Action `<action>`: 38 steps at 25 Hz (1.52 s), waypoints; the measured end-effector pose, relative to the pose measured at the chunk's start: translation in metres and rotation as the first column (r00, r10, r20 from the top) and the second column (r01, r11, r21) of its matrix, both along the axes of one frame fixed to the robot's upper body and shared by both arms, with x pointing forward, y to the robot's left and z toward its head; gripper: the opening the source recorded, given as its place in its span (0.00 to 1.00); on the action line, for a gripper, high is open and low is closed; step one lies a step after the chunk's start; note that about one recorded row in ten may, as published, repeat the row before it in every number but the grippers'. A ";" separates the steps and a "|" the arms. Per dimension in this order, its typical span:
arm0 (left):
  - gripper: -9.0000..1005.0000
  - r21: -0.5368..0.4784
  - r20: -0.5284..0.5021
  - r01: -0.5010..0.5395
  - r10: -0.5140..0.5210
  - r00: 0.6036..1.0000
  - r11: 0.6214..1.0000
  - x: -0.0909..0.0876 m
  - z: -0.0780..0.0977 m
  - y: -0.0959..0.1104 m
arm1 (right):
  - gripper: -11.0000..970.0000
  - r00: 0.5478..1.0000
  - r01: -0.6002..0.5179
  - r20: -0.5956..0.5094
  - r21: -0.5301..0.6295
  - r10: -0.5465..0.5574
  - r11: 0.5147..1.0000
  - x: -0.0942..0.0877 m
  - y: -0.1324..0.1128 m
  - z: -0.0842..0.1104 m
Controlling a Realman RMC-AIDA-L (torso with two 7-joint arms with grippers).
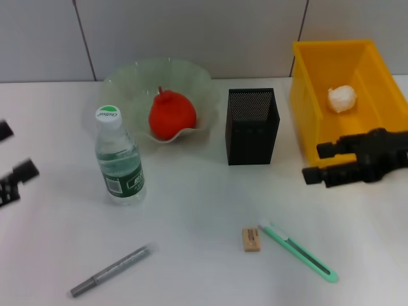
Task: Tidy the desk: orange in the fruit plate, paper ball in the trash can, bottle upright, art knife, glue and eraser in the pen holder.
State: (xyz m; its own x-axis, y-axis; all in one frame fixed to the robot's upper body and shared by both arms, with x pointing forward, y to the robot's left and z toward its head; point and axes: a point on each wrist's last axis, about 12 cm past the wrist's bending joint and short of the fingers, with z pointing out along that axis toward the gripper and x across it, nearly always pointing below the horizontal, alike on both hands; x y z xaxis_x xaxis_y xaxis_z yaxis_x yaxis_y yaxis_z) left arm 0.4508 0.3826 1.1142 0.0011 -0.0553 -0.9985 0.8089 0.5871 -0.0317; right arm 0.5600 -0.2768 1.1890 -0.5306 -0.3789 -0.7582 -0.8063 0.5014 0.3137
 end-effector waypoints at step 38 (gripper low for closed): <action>0.81 0.058 -0.062 -0.018 0.021 0.998 0.998 -0.017 -0.036 -0.011 | 0.79 0.952 -0.119 -0.285 -0.681 -0.113 0.722 0.048 0.155 -0.041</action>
State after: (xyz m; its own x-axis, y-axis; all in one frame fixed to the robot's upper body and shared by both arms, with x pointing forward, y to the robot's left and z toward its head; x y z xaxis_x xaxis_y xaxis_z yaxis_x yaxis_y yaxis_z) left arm 0.4338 0.3712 1.0781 -0.0610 0.0016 -0.9981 0.7949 0.6049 -0.0476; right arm 0.6079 -0.1215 1.1477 -0.6744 -0.7313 -0.1016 -0.7383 0.6670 0.0999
